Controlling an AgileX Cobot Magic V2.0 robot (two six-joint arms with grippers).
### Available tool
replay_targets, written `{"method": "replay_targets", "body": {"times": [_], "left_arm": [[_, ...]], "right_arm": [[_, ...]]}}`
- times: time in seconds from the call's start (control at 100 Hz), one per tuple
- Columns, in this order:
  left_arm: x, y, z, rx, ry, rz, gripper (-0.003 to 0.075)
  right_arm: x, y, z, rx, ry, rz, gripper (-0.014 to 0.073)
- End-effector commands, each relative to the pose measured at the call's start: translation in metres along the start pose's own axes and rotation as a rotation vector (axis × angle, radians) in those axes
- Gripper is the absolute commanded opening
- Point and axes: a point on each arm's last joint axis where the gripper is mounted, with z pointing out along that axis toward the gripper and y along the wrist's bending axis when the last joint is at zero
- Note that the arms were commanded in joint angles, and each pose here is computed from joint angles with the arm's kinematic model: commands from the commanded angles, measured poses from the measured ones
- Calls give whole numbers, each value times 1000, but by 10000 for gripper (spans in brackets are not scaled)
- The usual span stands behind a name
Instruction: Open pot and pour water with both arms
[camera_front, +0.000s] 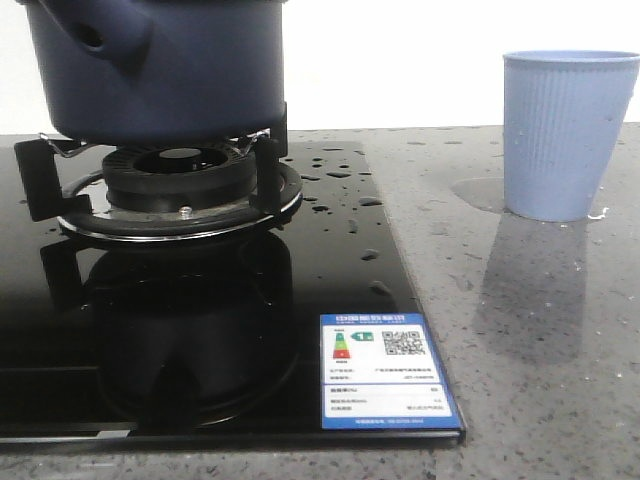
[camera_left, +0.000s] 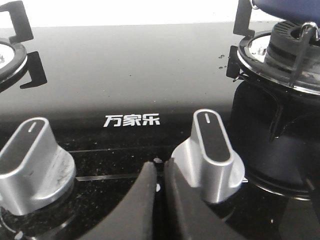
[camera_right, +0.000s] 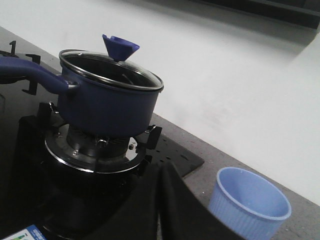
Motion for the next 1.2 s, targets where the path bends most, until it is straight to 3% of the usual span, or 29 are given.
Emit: {"method": "replay_targets", "body": {"times": [0.0,0.18,0.34,0.39,0.45,0.59,0.73,0.91,1.04,1.19], "left_arm": [[4,0,1,-3,-35,-9,-20],[4,0,1,-3,-35,-9,-20],[4,0,1,-3,-35,-9,-20],[4,0,1,-3,-35,-9,-20],[4,0,1,-3,-35,-9,-20],[4,0,1,-3,-35,-9,-20],[4,0,1,-3,-35,-9,-20],[4,0,1,-3,-35,-9,-20],[4,0,1,-3,-35,-9,-20],[4,0,1,-3,-35,-9,-20]], "right_arm": [[-3,-6,1,49,-5,22,-67],[13,-13,1,156,55,-34,-67],[32,-26,-4,368,32,122,-67],[41,-30,-6,427,84,73,-67],[56,-31,-9,476,173,101,-67],[88,-22,-20,513,353,188,-67],[112,-12,-33,589,330,180,-67],[115,-8,-48,698,360,184,-67],[121,-6,-52,709,442,208,-67],[121,-6,-52,711,439,199,-67]]}}
